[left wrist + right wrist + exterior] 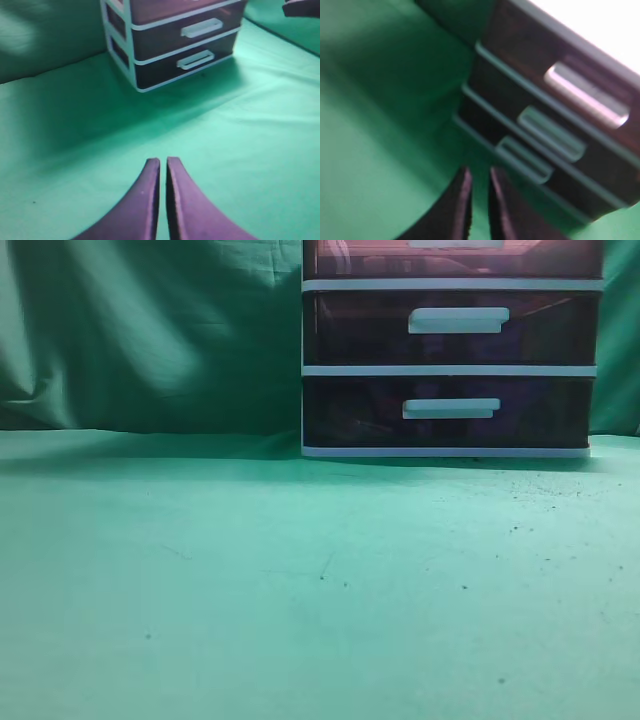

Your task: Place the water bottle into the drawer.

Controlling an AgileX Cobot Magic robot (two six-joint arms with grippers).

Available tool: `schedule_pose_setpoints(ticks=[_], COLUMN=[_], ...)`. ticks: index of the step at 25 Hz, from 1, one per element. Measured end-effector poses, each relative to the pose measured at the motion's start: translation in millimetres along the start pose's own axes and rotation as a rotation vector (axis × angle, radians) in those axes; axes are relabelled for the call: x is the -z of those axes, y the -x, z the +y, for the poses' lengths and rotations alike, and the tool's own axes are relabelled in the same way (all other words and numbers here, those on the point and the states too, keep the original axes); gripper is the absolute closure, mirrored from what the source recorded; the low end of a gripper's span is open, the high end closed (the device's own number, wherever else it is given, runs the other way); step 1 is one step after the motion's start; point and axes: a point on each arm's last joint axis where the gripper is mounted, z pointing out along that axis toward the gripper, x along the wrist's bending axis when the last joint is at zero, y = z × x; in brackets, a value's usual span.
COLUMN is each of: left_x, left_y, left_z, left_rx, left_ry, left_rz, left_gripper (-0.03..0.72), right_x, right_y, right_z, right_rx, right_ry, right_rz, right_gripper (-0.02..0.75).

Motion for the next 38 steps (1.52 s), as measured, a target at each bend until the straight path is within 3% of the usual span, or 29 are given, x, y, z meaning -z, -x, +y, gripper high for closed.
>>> schedule_pose_setpoints(ticks=[3,11,17,21,29,34,38], left_x=[14.0,26.8,21.6,10.8,-12.9,-26.5,-29.6], left_y=[-0.9,-5.5,-5.8,-2.0,0.1,0.6,1.0], left_z=[-34.1,-118.4,-153.6,-166.0,-190.1,-207.0,-211.1], left_rx=[-0.004,0.013,0.019,0.040,0.008,-0.020,-0.022], left_ry=[0.049,0.118,0.211,0.247,0.174,0.124,0.112], left_rz=[-0.059,-0.122,-0.145,-0.178,-0.158,-0.142,-0.141], left_gripper=[0.688,0.688,0.688,0.688,0.688,0.688,0.688], right_x=[37.1,114.3,136.3,139.7,137.5,115.9,108.0], right_y=[-12.0,-44.6,-67.8,-79.7,-92.3,-97.8,-102.3], right_z=[0.2,-6.7,-40.0,-68.4,-129.2,-158.4,-168.3], right_rx=[-0.131,-0.033,-0.096,-0.175,-0.242,-0.288,-0.333], right_ry=[-0.003,0.071,0.111,0.192,0.358,0.322,0.294], right_rz=[0.117,0.409,0.507,0.488,0.314,0.265,0.286], right_gripper=[0.738,0.738,0.738,0.738,0.738,0.738,0.738])
